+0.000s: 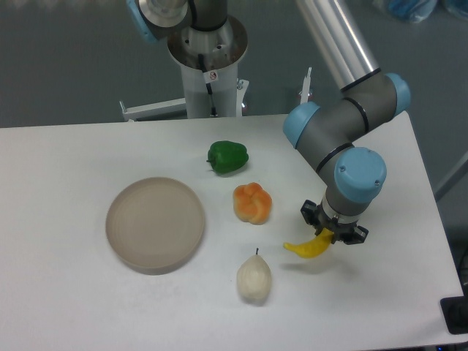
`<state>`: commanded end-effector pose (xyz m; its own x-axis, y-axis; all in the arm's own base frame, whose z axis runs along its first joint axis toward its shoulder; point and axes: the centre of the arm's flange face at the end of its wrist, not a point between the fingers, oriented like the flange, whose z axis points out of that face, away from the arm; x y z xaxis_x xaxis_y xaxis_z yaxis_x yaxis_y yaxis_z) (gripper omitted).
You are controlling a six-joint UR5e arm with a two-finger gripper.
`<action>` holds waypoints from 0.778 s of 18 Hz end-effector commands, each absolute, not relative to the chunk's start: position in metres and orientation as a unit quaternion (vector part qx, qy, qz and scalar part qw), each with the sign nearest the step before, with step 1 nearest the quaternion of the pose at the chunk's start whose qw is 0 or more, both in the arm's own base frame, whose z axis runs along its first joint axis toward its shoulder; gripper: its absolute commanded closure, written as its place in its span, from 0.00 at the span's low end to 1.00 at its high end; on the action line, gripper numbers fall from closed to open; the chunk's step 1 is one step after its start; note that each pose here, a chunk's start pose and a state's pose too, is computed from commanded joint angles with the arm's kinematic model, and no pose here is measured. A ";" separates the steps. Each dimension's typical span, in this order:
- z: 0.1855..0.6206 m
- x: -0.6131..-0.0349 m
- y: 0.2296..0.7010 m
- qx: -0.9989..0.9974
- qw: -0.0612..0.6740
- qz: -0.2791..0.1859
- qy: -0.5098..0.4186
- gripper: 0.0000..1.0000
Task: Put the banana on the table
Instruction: 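Lower the held yellow banana toward the table beside the pear, then open the gripper to release the banana and lift away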
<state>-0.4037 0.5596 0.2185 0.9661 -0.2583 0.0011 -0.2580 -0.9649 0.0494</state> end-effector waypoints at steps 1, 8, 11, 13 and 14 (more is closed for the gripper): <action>0.213 -0.402 0.557 0.991 0.024 -0.004 -0.132 0.75; 0.231 -0.410 0.561 0.990 0.018 -0.026 -0.136 0.00; 0.252 -0.429 0.562 0.990 0.006 -0.041 -0.134 0.00; 0.263 -0.452 0.558 0.980 0.003 -0.053 -0.190 0.00; 0.266 -0.462 0.554 0.974 0.005 -0.057 -0.222 0.00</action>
